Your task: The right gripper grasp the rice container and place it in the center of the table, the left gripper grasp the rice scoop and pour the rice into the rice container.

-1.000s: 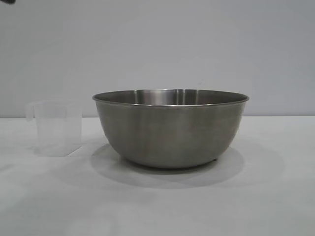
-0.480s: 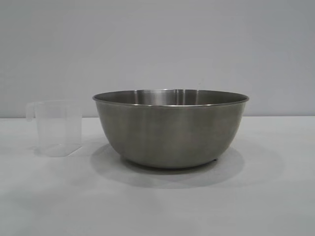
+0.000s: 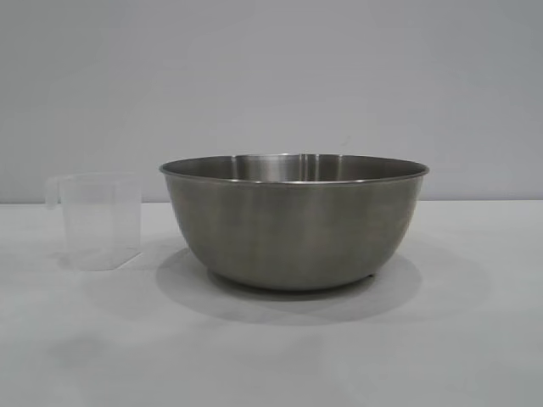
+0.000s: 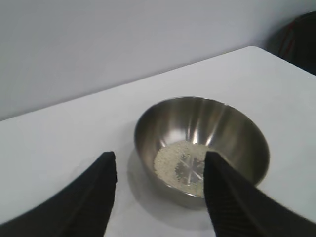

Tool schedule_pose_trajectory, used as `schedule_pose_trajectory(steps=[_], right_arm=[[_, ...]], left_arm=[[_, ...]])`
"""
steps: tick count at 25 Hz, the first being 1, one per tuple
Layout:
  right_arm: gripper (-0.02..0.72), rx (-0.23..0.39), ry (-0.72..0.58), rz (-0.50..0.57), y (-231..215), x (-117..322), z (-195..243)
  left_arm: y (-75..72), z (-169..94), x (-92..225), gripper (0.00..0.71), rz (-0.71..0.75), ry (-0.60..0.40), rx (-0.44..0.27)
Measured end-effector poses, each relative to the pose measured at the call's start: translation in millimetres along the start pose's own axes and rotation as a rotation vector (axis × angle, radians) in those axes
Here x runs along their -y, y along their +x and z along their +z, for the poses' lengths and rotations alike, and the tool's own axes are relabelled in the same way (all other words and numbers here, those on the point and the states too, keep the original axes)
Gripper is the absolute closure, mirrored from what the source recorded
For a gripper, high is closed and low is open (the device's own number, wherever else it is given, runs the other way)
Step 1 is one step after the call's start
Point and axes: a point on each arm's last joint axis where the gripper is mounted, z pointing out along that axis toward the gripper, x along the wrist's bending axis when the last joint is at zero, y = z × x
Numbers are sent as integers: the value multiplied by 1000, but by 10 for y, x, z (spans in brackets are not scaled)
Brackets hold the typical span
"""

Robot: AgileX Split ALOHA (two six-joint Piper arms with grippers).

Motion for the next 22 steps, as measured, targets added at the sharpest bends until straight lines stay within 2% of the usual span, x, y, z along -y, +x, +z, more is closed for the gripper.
schedule_pose_trajectory(steps=[3,22], right_arm=[[488,0,0,0,0,0,0],[488,0,0,0,0,0,0]], left_arm=[[-13,0,4,363,-1,4,15],[3,0,-1,363,-7,-1,-3]])
